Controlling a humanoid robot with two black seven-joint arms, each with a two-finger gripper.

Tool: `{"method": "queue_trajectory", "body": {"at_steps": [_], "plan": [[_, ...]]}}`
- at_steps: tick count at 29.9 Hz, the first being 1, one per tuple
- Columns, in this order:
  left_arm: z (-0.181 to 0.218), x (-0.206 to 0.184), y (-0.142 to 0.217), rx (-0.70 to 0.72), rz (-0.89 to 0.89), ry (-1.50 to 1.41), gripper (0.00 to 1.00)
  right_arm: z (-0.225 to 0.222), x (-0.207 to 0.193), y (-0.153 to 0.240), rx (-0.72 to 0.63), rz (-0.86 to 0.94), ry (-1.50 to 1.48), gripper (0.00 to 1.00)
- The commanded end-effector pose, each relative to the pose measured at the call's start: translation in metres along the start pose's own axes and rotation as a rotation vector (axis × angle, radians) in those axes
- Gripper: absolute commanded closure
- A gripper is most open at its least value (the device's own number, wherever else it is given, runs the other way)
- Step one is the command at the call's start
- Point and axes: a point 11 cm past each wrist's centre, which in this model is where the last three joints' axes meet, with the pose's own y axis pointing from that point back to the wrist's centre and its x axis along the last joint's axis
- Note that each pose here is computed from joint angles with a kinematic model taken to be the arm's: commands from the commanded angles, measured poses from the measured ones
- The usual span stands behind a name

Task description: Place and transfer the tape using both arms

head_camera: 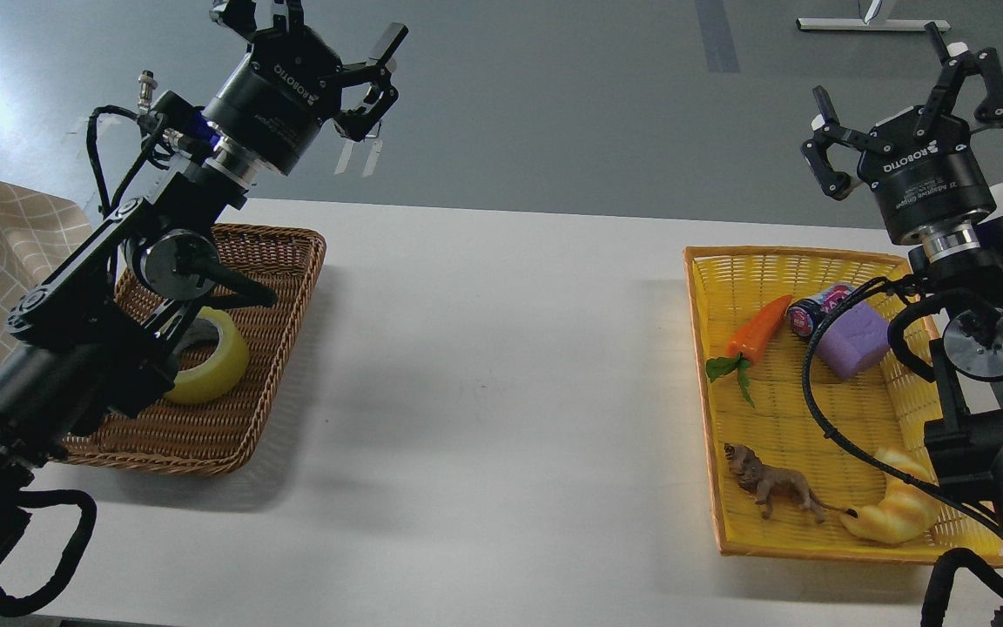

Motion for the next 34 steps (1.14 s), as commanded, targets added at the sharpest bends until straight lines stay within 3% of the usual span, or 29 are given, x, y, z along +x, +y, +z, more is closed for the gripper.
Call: {"method": "queue_trajectory", "body": {"at_steps": [1, 34], "plan": [[0.005, -0.004, 0.002, -0.020, -0.008, 0.009, 0.02, 0.008, -0.006, -0.006, -0.037, -0.020, 0.013, 0.01], [-0.004, -0.002, 0.007, -0.033, 0.018, 0.047, 0.02, 0.033, -0.027, -0.013, -0.024, -0.054, -0.067, 0.01]]}}
